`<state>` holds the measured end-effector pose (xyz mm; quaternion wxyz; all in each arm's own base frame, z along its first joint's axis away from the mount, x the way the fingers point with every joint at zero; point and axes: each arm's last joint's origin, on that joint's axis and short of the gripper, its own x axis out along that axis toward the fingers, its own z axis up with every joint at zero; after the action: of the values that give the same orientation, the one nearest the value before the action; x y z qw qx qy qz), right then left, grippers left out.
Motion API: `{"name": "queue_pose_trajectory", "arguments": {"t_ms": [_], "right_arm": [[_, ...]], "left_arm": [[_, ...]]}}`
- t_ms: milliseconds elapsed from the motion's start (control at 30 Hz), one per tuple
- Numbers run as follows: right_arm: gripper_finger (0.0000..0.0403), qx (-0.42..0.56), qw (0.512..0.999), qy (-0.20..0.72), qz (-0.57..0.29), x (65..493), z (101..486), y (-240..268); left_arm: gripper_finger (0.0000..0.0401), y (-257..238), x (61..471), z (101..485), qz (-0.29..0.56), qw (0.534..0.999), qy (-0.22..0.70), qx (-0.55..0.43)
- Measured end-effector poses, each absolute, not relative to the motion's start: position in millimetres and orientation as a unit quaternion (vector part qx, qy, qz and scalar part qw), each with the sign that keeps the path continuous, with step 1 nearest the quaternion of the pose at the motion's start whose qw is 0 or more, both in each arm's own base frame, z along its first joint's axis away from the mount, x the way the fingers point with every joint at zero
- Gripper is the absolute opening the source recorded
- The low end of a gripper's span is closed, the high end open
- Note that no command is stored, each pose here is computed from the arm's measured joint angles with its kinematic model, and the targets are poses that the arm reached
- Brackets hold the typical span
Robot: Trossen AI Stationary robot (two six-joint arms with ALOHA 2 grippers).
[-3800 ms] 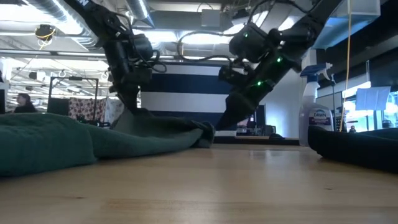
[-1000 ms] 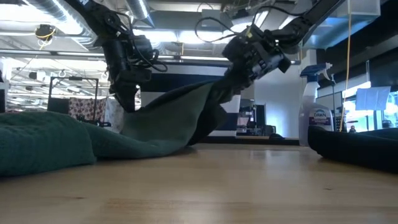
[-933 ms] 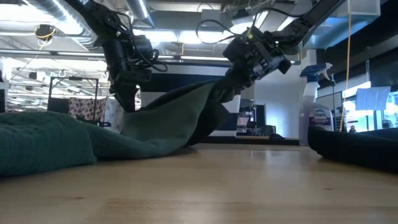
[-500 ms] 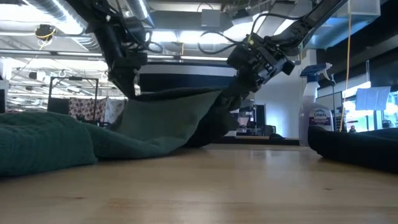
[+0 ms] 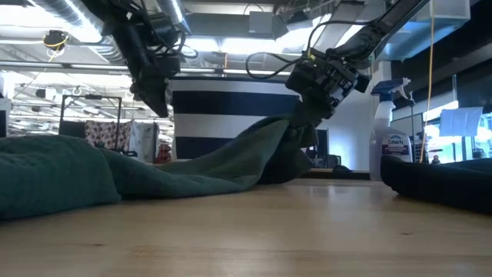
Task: Fold Laundry from Bin
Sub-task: Fold the green polo shirt
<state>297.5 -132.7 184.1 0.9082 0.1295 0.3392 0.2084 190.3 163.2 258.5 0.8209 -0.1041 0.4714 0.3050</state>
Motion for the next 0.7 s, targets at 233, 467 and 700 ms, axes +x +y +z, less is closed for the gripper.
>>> {"name": "queue_pose_trajectory", "arguments": {"t_ms": [233, 467, 700], "right_arm": [[0.0001, 0.117, 0.911, 0.35, 0.184, 298, 183, -134], [0.0001, 0.119, 0.911, 0.348, 0.188, 298, 183, -134], [0.0001, 0.151, 0.9, 0.327, 0.245, 296, 185, -130]], "left_arm": [[0.0124, 119, 230, 262, 0.151, 0.886, 0.424, -0.106], [0.0124, 62, 258, 252, 0.138, 0.879, 0.455, -0.044], [0.0124, 36, 277, 226, 0.121, 0.857, 0.498, -0.048]]}}
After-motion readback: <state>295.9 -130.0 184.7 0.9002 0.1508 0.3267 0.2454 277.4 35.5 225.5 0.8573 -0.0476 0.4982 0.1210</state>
